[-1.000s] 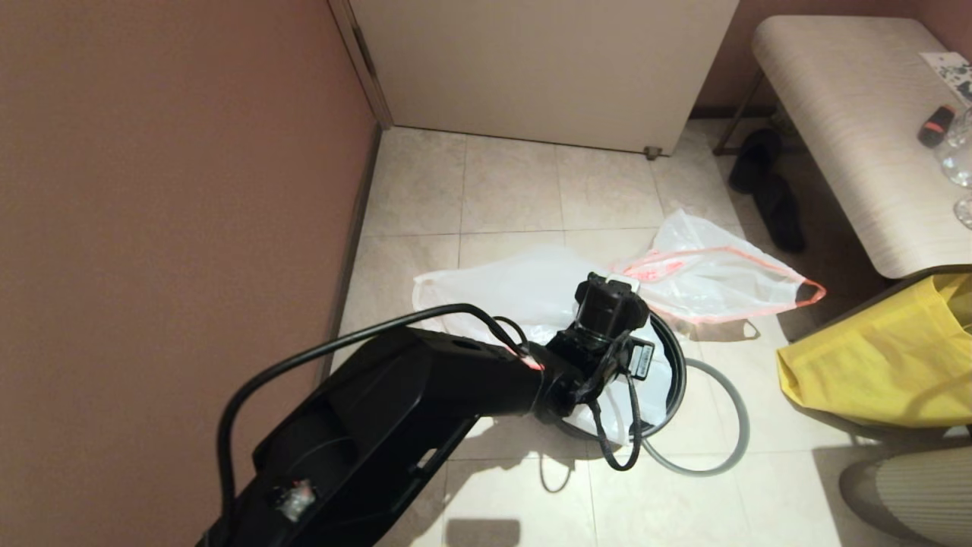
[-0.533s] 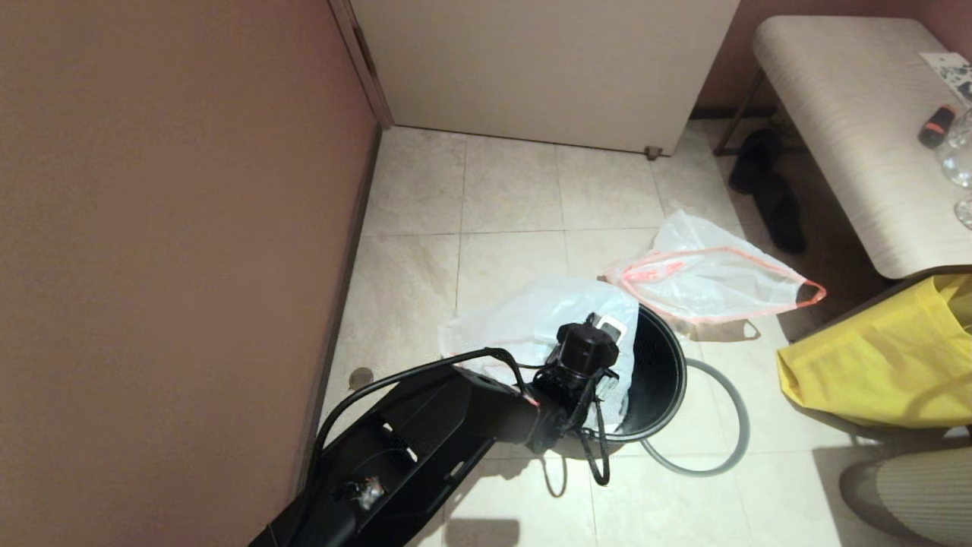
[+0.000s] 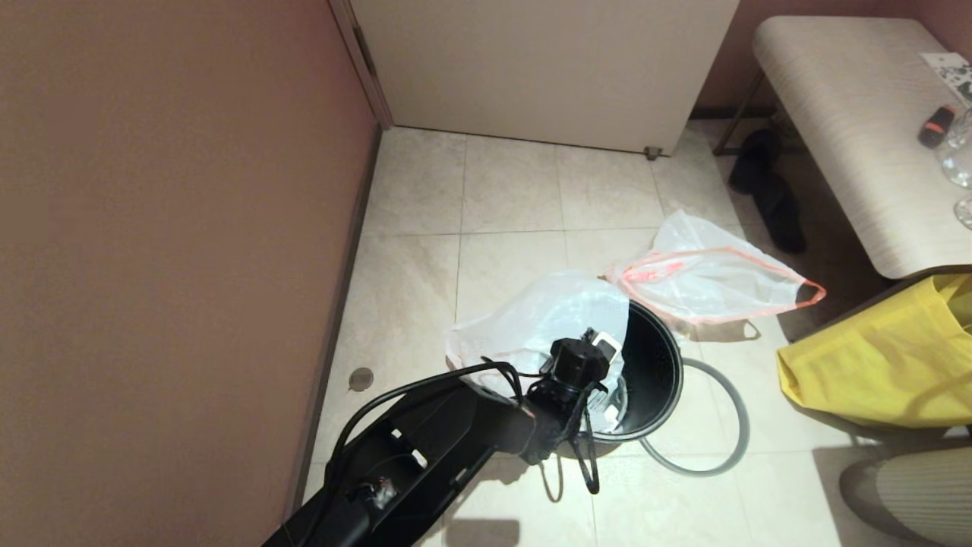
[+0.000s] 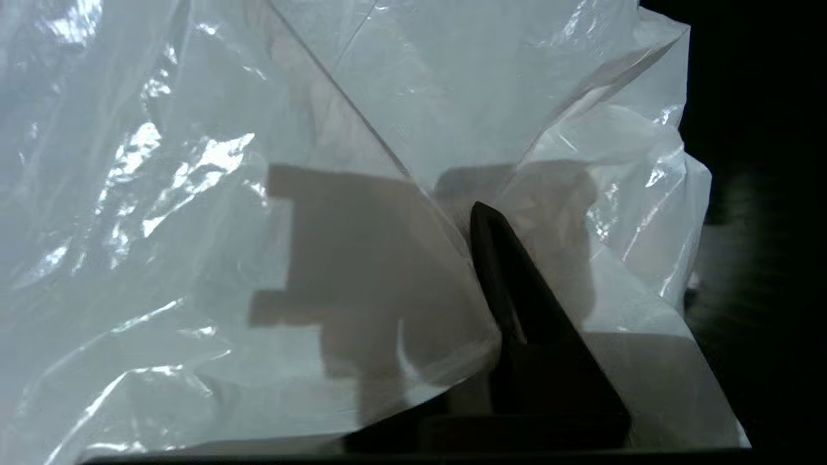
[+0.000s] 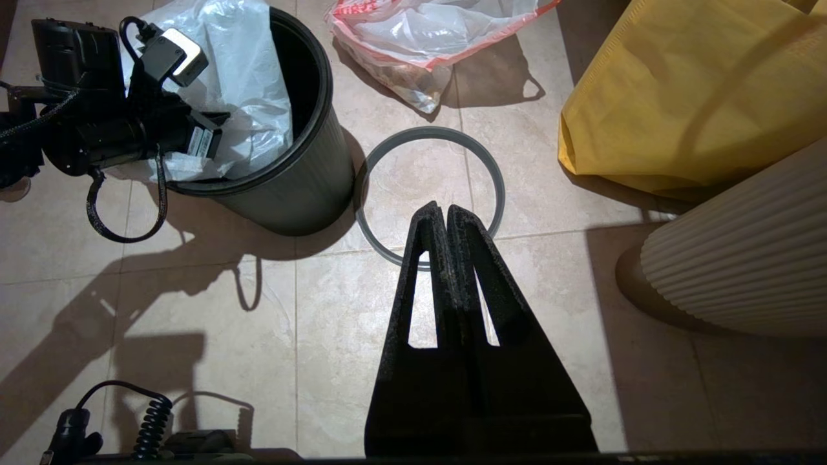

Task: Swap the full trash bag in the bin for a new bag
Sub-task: Put the new garbage bag on the trash can

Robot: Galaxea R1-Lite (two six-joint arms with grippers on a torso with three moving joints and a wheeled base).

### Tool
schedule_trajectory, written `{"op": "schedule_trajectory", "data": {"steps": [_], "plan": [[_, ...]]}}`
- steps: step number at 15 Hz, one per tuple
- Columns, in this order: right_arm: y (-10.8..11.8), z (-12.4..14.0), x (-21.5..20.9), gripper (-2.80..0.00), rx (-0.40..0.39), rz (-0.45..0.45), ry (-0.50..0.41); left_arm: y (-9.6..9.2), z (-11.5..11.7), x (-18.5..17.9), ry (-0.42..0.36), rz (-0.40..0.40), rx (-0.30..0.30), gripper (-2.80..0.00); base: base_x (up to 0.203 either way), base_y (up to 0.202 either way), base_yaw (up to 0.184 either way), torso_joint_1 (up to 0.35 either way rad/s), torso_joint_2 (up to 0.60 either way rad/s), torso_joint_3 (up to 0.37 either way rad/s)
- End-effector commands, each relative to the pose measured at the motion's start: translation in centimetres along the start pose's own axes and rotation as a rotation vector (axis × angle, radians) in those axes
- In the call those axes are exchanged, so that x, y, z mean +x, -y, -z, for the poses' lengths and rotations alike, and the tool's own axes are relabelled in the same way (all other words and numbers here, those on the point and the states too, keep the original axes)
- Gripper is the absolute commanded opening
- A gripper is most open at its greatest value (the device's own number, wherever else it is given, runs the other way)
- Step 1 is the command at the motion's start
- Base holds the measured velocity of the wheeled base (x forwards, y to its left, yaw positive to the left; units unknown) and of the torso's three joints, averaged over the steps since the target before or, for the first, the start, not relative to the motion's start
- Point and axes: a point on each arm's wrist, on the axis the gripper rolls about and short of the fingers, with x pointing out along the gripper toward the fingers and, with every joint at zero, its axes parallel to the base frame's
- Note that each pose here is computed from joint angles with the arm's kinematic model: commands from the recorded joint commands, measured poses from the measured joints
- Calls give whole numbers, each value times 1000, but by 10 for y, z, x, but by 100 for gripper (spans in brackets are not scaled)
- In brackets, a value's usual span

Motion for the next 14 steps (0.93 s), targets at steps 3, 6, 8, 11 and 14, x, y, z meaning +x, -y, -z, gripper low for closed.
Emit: {"op": "schedule_trajectory", "data": {"steps": [3,6,8,11,14], "plan": [[0,0,0,-280,0,0,-1,-19,-31,-11,66,-38,-33,0,0,0,0,0,0,0],[0,0,0,-280,0,0,-1,-30,-51,-20,99,-64,-53,0,0,0,0,0,0,0],[0,0,0,-280,0,0,-1,-25,-62,-29,113,-76,-82,0,0,0,0,0,0,0],[0,0,0,-280,1,0,-1,-6,-64,-37,100,-51,-97,0,0,0,0,0,0,0],[0,0,0,-280,0,0,-1,6,-64,-41,86,-22,-107,0,0,0,0,0,0,0]]}}
